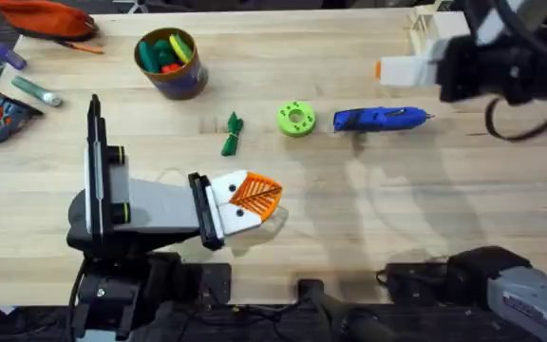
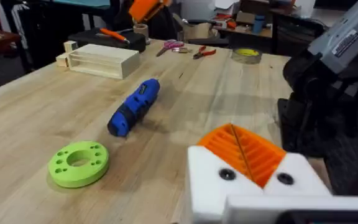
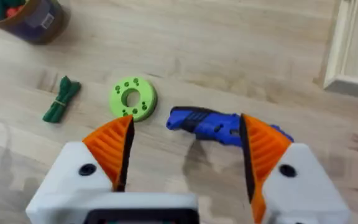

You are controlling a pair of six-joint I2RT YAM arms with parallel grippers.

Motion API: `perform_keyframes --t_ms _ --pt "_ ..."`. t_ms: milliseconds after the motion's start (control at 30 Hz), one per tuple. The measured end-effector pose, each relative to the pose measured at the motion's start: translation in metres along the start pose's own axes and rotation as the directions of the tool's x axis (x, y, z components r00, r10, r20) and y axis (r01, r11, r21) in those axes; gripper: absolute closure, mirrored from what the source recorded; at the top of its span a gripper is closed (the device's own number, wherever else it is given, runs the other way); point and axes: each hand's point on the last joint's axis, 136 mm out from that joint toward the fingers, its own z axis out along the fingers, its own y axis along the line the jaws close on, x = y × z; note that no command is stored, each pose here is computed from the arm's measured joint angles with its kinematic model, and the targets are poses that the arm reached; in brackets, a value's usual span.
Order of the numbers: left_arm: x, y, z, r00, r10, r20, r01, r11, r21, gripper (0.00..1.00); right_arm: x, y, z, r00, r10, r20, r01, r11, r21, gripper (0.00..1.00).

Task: Pick up the gripper from the table and insert it into the empty holder that is missing its gripper. Then pick up a screw, insert it into the mounting hole, and use the screwdriver to tighten it. Finally, clean up the table by picking up the vegetable and placing it into the bucket.

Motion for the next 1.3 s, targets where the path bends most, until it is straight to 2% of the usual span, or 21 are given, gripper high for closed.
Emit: perform_keyframes --t_ms 100,233,533,800,1300 --pt "0.0 0.0 0.0 1.0 0.0 0.0 0.0 1.0 0.0 0.988 0.009 -0.006 -0.011 0.999 0.037 0.019 -0.036 0.999 -0.013 0.125" --pt "0.0 0.0 0.0 1.0 0.0 0.0 0.0 1.0 0.0 0.988 0.015 -0.022 -0.03 0.992 0.091 0.087 -0.092 0.996 0.008 0.074" --pt "0.0 0.0 0.0 1.0 0.0 0.0 0.0 1.0 0.0 0.988 0.003 -0.054 -0.065 0.949 0.212 0.235 -0.237 0.968 0.082 0.071" --pt "0.0 0.0 0.0 1.0 0.0 0.0 0.0 1.0 0.0 0.988 0.008 -0.056 -0.055 0.935 0.294 0.198 -0.312 0.948 0.066 0.07" --pt "0.0 0.0 0.0 1.0 0.0 0.0 0.0 1.0 0.0 0.988 0.026 -0.068 -0.019 0.929 0.365 0.062 -0.37 0.924 0.093 0.07"
